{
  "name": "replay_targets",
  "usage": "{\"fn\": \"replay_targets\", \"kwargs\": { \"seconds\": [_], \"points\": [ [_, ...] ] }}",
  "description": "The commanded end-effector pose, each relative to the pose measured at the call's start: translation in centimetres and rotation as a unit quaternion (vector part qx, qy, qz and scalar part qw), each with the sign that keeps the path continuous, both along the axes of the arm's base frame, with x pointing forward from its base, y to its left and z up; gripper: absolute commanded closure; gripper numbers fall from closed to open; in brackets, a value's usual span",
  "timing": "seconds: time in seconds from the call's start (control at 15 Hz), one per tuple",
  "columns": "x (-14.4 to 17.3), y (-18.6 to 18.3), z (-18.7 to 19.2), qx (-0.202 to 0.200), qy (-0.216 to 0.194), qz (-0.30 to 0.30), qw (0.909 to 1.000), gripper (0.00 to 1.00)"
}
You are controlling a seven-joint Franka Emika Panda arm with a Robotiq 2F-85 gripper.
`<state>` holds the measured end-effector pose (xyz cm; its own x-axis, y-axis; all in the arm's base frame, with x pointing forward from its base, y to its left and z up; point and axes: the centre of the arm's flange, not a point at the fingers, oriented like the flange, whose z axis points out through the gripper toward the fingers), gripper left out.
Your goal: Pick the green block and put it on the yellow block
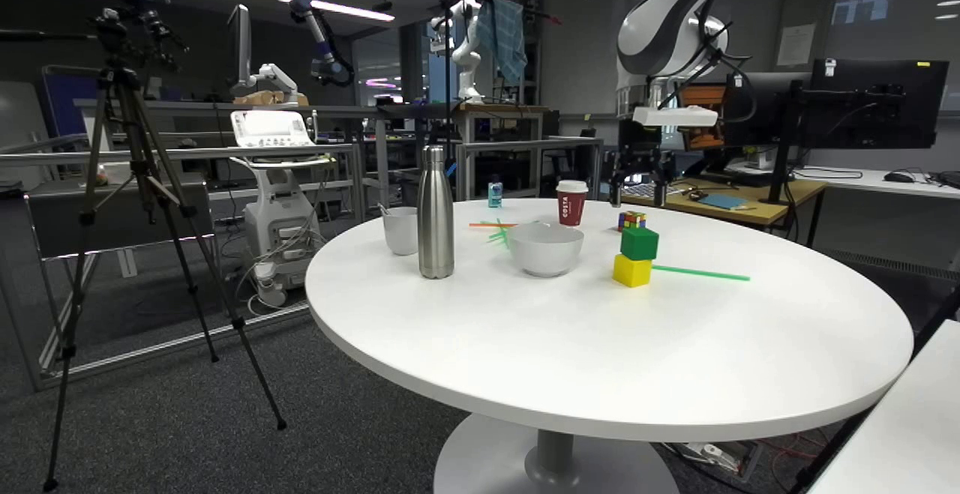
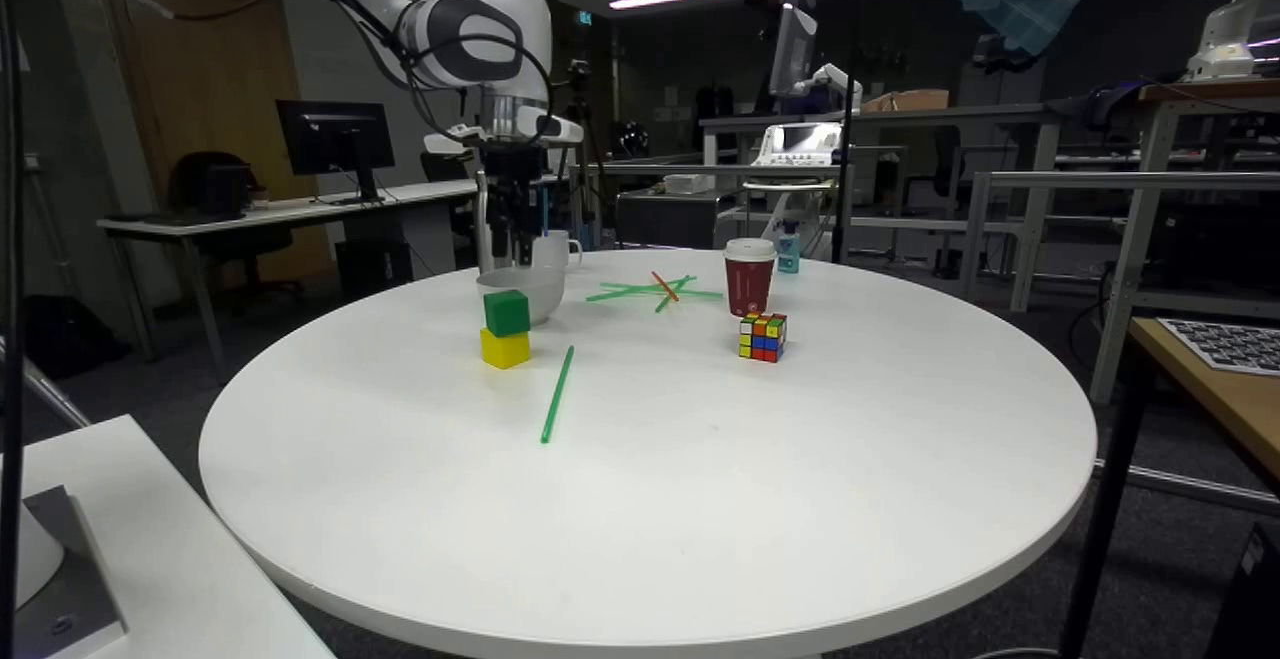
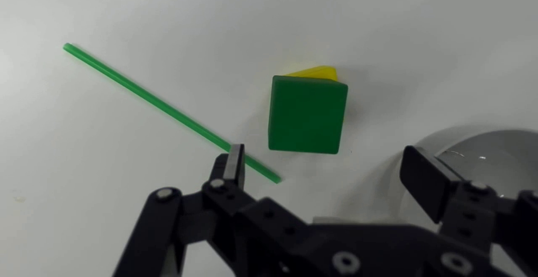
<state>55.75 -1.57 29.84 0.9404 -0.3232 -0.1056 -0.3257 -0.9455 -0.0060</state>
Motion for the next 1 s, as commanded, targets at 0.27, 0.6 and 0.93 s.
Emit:
{"fn": "replay_targets", "kwargs": {
  "seconds": [0.27, 0.6, 0.93],
  "points": [
    [-1.1, -0.3, 4.4, -0.018, -0.067, -0.026, 0.9972, 0.00],
    [-1.0, -0.6, 6.3, -0.020, -0.095, -0.037, 0.9946, 0.00],
    [0.1, -0.5, 5.9, -0.010, -0.082, -0.026, 0.9962, 0.00]
  ]
}}
